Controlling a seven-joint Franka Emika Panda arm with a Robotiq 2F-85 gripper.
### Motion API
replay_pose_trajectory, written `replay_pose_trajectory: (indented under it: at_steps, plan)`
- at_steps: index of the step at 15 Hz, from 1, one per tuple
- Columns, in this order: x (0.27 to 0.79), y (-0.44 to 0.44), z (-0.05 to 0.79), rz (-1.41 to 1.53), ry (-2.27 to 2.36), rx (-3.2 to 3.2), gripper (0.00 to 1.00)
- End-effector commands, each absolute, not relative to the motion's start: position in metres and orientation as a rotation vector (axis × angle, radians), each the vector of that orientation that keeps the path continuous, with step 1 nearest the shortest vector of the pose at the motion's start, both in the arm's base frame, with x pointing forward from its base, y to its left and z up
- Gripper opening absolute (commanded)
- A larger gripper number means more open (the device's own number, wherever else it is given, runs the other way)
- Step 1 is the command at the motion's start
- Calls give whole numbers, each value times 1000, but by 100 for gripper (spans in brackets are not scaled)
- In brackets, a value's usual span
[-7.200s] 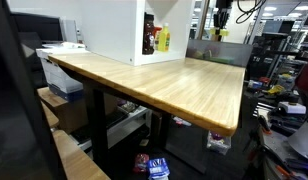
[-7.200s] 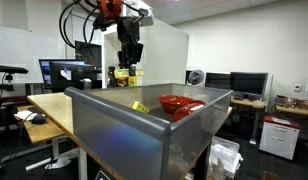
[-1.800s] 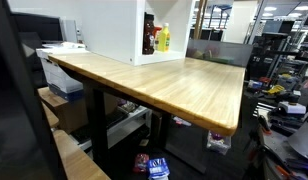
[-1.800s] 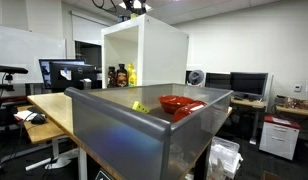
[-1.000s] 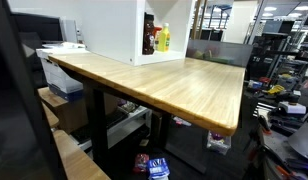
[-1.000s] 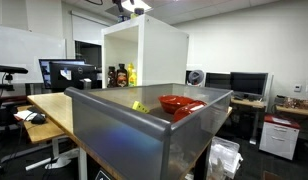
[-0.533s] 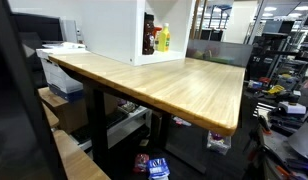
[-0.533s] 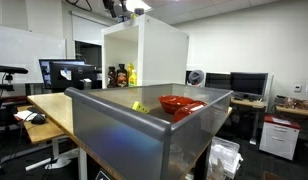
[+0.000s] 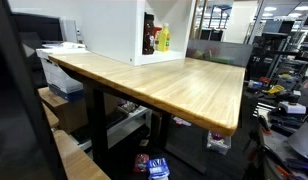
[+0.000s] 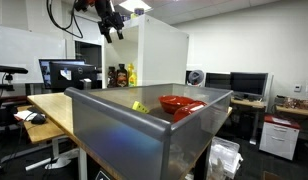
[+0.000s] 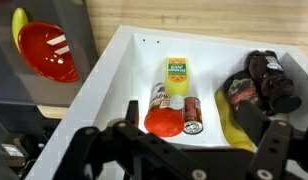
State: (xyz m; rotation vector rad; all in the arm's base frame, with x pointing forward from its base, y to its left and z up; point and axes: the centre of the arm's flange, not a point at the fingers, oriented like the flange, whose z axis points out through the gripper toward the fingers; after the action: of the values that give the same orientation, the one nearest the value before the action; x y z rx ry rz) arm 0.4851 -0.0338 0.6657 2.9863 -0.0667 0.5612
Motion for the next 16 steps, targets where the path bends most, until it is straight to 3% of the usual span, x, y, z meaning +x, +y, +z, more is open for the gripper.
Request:
replay_pose_trajectory:
  at_steps: [1,16]
  plan:
    - [468,-25,620,543,-66,2970,100]
    - [478,14,529,970,-34,2809,100]
